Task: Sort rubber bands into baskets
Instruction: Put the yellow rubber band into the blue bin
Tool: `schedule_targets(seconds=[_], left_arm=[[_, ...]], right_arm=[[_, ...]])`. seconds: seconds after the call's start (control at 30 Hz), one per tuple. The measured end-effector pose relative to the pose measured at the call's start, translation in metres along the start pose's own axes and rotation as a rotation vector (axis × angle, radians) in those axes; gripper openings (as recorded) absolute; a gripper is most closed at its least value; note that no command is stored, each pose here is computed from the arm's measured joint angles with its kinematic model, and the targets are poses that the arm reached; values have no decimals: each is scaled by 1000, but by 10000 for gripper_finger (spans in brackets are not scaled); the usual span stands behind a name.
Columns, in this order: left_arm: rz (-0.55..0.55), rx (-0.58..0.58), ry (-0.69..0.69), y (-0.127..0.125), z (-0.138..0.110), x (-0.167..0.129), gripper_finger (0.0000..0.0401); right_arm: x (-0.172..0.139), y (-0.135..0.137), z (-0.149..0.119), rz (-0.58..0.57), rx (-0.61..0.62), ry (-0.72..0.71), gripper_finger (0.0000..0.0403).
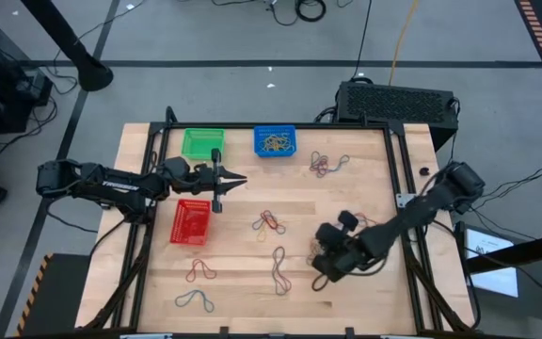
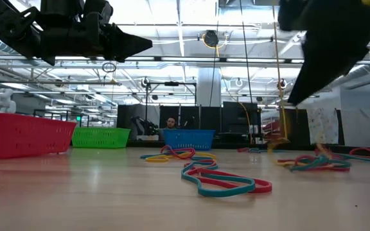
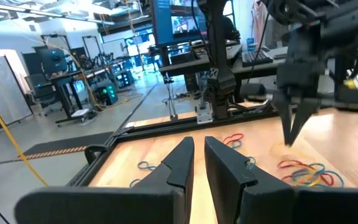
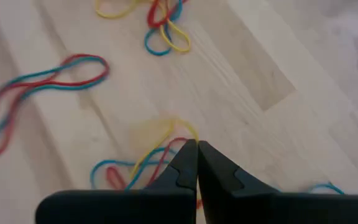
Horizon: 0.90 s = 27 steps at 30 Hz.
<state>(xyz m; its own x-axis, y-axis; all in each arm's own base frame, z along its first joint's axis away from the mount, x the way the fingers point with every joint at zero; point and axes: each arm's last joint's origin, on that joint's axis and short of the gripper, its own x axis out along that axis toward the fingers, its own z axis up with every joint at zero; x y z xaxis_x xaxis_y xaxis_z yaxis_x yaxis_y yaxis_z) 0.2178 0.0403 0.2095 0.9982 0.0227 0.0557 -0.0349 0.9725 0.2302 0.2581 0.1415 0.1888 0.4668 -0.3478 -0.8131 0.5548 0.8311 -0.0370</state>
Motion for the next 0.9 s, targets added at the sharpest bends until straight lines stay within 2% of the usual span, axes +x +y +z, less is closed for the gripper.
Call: schedule_targets(seconds=[0.23,0.37,0.5,0.73,0.9], left_arm=[[-2,-6,0,0,0,0,47],[-2,-6,-1,0,0,0,47],[-3,-6,0,0,0,0,47],[-3,-5,1,0,0,0,47],[-3,-5,2,0,0,0,47]], right_arm=[[17,-8,10,-63,39,9,0],[9,-21,20,-123,106,-42,0],[-5,-33,26,-190,122,-151,0],[-44,-44,36,-137,127,-344,0],[-72,-43,41,-30,53,-450,0]])
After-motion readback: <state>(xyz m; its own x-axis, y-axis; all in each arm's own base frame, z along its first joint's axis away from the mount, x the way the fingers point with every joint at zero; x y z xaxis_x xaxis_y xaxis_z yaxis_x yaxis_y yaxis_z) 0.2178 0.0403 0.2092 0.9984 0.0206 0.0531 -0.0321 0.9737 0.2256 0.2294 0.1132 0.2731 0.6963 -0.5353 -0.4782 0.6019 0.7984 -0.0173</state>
